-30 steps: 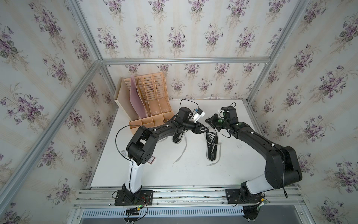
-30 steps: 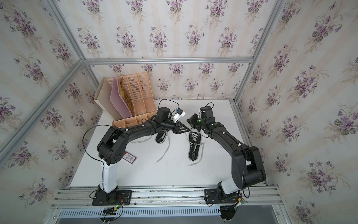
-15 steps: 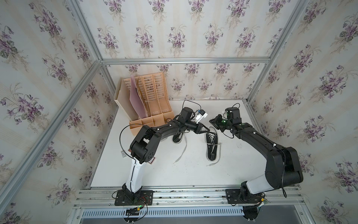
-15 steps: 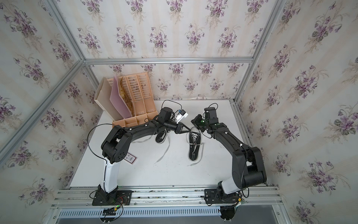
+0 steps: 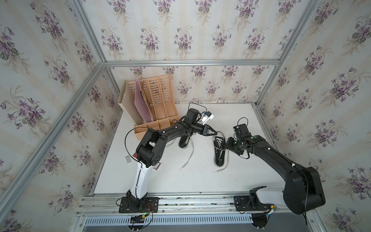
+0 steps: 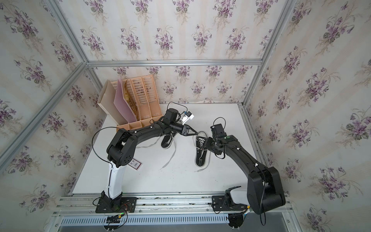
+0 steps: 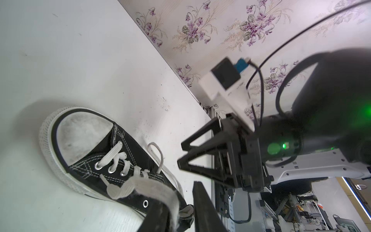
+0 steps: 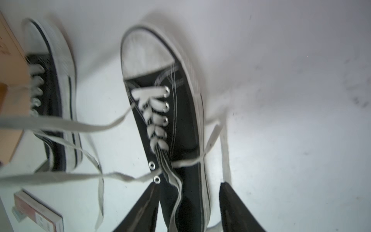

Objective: Tie the shoes
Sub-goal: Cross the shoelace with the shoelace.

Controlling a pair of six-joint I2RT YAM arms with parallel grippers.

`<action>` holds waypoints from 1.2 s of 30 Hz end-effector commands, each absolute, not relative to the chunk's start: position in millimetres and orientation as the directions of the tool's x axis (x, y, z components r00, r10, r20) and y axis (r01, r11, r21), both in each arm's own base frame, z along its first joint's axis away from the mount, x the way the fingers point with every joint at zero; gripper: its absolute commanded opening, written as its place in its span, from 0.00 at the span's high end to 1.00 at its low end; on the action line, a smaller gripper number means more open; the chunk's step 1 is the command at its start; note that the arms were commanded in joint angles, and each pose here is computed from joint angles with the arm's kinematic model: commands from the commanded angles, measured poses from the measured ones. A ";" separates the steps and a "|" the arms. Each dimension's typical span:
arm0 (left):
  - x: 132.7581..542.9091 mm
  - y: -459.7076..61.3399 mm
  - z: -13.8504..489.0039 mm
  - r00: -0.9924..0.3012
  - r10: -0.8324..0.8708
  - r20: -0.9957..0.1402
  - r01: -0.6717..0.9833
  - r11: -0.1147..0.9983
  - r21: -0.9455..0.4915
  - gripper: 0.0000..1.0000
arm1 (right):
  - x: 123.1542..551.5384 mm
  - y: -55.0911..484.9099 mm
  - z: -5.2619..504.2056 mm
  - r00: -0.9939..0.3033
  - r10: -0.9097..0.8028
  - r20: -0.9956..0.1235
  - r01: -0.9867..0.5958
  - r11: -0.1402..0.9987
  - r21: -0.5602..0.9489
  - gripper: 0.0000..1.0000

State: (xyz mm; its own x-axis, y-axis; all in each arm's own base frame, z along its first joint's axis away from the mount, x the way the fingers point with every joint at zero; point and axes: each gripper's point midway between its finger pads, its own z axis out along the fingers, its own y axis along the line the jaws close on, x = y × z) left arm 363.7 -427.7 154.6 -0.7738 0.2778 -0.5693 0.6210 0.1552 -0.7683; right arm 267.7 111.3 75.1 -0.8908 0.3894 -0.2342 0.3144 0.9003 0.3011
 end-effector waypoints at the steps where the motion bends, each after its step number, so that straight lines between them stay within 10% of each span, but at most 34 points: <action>1: 361.1 -427.9 156.2 -0.774 0.289 -0.563 0.614 0.129 -0.778 0.73 | 236.5 111.2 53.7 -0.887 0.424 -0.181 0.385 0.897 0.216 0.47; 12: 362.2 -426.6 151.2 -0.771 0.290 -0.566 0.619 0.139 -0.773 0.74 | 215.4 106.4 32.7 -0.871 0.454 -0.187 0.437 0.891 0.123 0.65; 22: 361.6 -423.6 152.8 -0.762 0.292 -0.578 0.633 0.151 -0.759 0.74 | 224.0 109.5 59.9 -0.835 0.487 -0.258 0.433 0.869 0.237 0.48; 36: 361.0 -420.7 157.1 -0.757 0.280 -0.590 0.643 0.161 -0.749 0.74 | 223.6 98.1 17.0 -0.872 0.460 -0.164 0.439 0.886 0.150 0.64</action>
State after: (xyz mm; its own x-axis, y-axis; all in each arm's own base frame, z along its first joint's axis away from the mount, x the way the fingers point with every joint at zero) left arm 359.5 -420.5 149.5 -0.7771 0.2883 -0.5594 0.6166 0.1710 -0.7685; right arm 218.5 92.6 19.5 -0.8571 0.4878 -0.1657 0.4700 0.8721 0.1363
